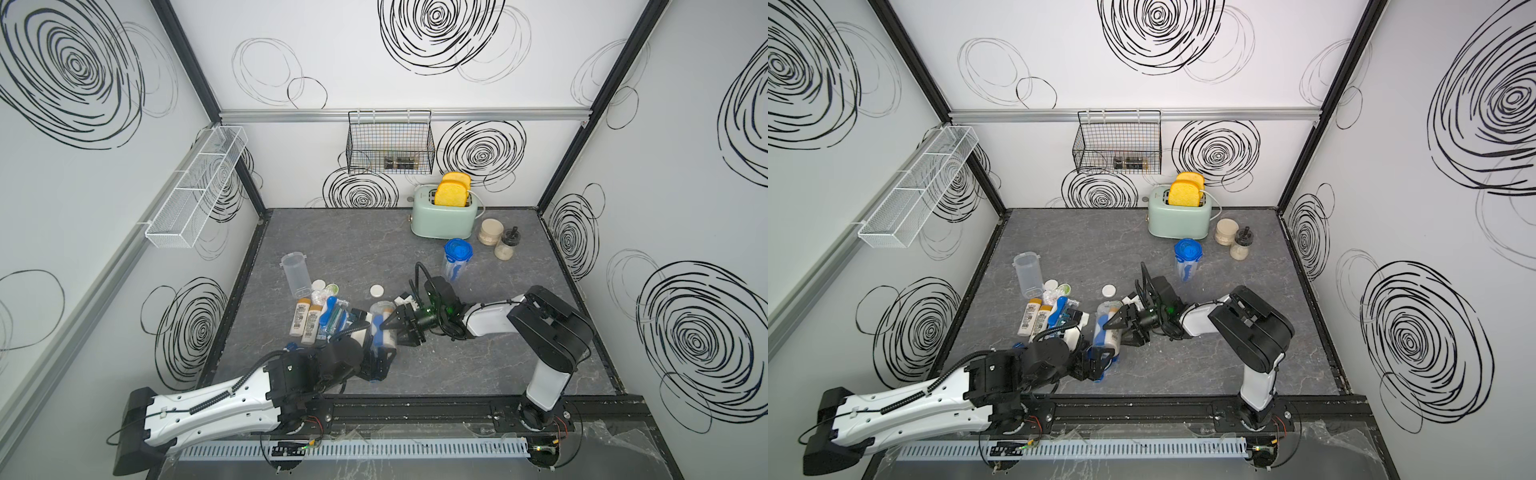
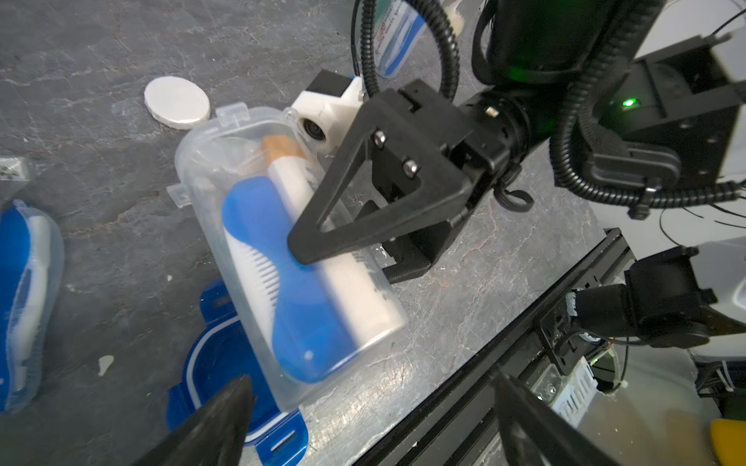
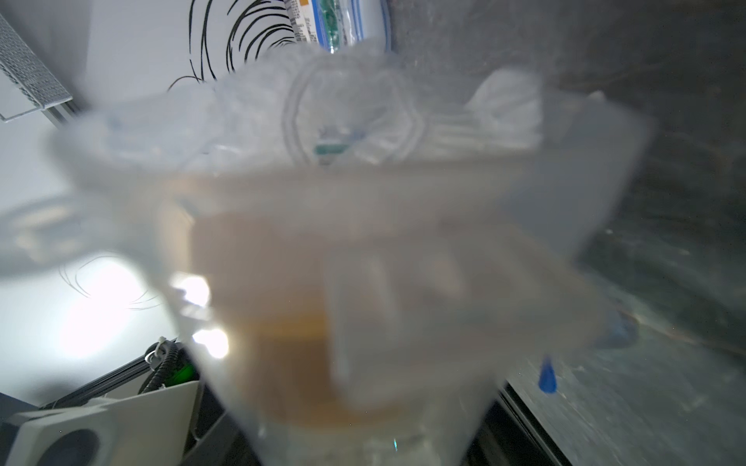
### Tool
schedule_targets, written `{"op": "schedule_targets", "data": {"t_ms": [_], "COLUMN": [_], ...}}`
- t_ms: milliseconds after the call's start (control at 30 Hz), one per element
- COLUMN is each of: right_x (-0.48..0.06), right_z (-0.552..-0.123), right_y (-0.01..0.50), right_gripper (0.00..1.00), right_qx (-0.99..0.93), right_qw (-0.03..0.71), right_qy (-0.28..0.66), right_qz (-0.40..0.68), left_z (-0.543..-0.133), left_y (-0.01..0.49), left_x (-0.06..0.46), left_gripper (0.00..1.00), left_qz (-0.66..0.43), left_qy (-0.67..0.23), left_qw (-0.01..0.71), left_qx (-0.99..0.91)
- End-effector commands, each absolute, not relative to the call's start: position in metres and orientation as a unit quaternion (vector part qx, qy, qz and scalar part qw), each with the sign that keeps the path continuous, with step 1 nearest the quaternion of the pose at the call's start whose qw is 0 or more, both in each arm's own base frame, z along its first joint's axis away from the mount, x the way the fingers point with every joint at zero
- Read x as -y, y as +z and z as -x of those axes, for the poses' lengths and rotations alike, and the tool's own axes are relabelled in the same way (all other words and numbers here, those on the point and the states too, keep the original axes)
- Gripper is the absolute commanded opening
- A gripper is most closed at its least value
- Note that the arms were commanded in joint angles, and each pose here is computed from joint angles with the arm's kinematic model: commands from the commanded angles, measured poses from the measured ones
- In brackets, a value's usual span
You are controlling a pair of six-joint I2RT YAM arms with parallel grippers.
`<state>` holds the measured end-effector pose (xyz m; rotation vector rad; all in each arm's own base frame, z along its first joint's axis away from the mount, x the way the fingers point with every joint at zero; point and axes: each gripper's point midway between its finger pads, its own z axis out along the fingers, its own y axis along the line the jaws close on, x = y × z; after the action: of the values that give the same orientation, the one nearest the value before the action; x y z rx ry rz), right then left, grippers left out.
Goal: Take out toiletry kits
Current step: 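Pour the toiletry kits out of the container.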
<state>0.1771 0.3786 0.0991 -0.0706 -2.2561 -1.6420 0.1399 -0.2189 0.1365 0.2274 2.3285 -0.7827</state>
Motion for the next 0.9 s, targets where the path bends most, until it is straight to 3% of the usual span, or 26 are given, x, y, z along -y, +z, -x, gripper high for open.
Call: {"op": "schedule_targets", "data": {"t_ms": [0, 333, 867], "right_x": [-0.382, -0.383, -0.388], "right_z": [-0.175, -0.174, -0.173], "right_y": [0.117, 0.119, 0.122], "right_gripper": [0.48, 0.48, 0.50], "right_qx": [0.774, 0.769, 0.765], "right_qw": [0.179, 0.186, 0.188], "right_qy": [-0.608, -0.612, -0.616], "right_qz": [0.004, 0.008, 0.007], "left_z": [-0.147, -0.169, -0.181], "left_y": [0.135, 0.135, 0.105], "left_x": [0.223, 0.218, 0.226], "left_gripper": [0.96, 0.96, 0.97], "left_qz": [-0.049, -0.019, -0.011], "left_qy": [-0.308, -0.281, -0.238], "left_qw": [0.345, 0.392, 0.378], "left_qx": [-0.885, -0.876, -0.895]}}
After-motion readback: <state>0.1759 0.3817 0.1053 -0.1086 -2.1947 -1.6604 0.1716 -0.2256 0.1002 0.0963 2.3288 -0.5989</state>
